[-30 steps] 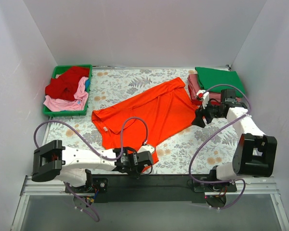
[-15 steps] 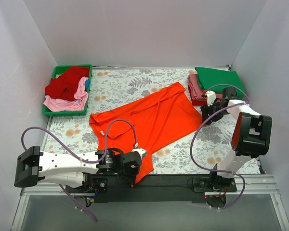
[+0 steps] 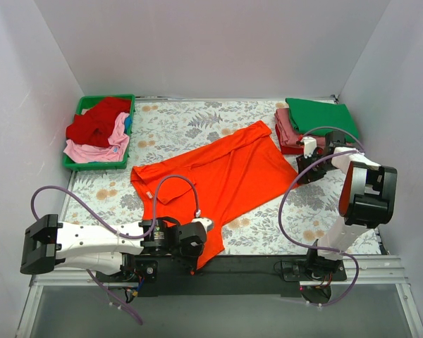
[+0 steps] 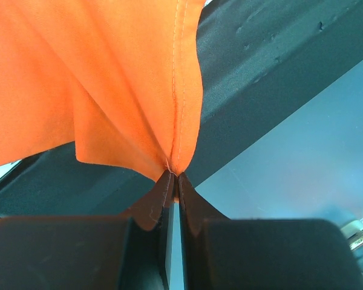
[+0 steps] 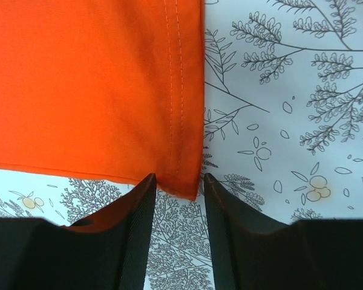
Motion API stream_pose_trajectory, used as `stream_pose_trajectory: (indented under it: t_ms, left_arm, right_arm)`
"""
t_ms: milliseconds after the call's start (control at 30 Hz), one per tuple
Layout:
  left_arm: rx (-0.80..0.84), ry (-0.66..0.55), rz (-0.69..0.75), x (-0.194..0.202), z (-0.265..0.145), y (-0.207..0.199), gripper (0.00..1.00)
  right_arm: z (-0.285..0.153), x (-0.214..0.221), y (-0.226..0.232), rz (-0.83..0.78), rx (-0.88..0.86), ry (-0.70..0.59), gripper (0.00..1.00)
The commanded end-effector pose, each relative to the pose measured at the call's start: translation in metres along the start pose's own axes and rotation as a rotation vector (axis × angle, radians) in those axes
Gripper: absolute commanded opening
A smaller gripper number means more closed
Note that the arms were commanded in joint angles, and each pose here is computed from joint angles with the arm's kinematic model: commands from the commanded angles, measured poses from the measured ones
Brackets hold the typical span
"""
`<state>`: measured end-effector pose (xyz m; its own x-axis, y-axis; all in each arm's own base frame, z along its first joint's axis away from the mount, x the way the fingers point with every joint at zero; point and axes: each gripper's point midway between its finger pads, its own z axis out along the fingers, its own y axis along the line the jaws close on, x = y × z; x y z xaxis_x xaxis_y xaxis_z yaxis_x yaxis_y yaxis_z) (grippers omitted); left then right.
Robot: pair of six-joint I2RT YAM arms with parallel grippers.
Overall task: Fold and stack the t-shirts
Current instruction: Fold the tshirt
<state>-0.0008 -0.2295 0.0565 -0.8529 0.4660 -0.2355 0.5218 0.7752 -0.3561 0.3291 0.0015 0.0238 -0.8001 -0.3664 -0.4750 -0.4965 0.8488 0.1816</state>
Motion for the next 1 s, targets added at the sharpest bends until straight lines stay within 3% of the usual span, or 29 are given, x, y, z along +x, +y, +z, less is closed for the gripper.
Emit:
stream_pose_trajectory:
  t_ms: [0,133,300,967]
  left_arm:
    - [0.014,0.011,-0.003,0.004,-0.005,-0.002,0.0]
    - [0.01,0.006,-0.01,0.004,-0.006,-0.001,0.0]
    - [0.014,-0.003,-0.018,0.003,-0.009,-0.002,0.0]
    - [0.017,-0.013,-0.072,0.007,-0.027,0.001,0.0]
  right_arm:
    - [0.006,0.003,0.005,0.029,-0.045,0.001,0.4]
    - [0.004,0.004,0.007,0.032,-0.057,0.001,0.15]
    - [-0.008,0.004,0.006,0.028,-0.045,-0.009,0.02]
    - [-0.047,0.023,0.004,0.009,-0.017,-0.009,0.01]
